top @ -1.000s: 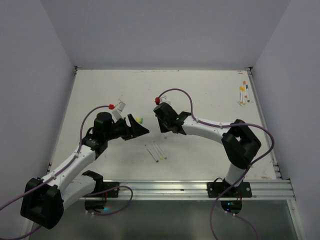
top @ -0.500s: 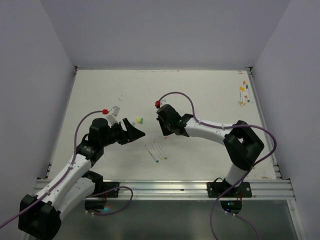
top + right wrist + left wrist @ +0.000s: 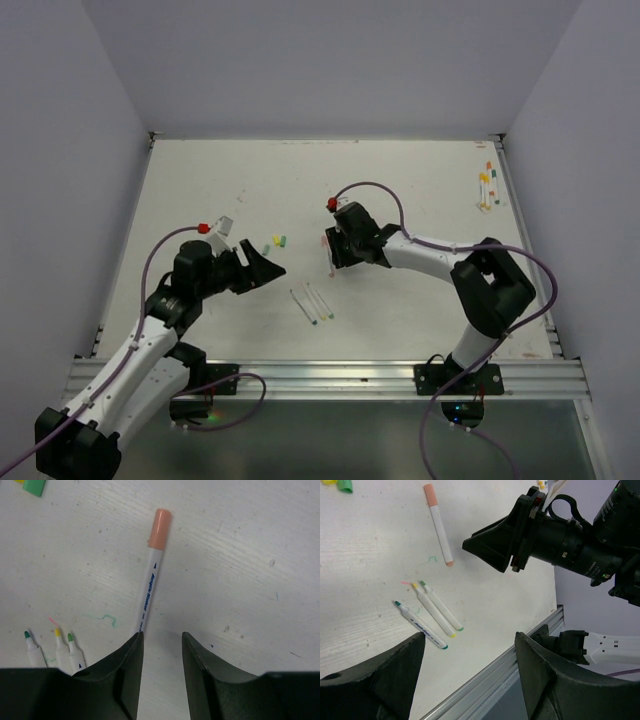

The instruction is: Open the pen caps

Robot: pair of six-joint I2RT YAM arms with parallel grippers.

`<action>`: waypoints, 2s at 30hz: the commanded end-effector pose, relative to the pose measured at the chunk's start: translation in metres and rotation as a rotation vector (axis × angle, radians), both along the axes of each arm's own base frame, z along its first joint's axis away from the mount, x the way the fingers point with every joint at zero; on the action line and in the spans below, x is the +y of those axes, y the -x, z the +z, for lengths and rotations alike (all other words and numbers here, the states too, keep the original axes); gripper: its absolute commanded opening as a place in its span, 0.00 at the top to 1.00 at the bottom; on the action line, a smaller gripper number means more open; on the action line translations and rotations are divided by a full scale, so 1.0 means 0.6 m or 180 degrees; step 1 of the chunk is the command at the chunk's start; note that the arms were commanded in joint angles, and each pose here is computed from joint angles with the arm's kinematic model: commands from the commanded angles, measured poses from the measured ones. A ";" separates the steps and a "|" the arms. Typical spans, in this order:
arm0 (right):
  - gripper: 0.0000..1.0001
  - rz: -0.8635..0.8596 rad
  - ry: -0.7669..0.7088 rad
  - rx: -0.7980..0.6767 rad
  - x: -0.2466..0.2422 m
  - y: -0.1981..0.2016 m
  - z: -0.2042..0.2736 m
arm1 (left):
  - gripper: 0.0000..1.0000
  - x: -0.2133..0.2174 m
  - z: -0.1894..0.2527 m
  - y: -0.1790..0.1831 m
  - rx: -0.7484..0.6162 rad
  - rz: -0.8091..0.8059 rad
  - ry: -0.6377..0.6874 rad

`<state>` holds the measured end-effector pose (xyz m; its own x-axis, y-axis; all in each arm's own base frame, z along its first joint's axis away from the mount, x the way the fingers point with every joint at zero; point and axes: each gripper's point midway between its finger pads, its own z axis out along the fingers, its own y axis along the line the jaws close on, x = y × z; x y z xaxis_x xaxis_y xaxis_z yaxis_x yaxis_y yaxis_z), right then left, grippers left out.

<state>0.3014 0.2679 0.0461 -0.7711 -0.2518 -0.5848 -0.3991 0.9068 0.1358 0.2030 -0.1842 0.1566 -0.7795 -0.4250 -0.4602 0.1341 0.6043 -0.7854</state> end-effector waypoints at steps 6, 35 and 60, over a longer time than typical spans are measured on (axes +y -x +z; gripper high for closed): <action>0.60 0.0061 -0.0383 -0.0075 0.045 -0.021 0.002 | 0.25 0.009 0.036 -0.004 -0.0101 0.0115 0.0011; 1.00 -0.0090 0.0387 0.0059 0.081 -0.015 -0.110 | 0.20 -0.006 0.000 -0.011 -0.0144 -0.0242 -0.0193; 1.00 0.0527 -0.0491 -0.0286 0.088 0.051 0.053 | 0.23 -0.046 -0.083 -0.117 -0.0137 -0.0161 -0.0095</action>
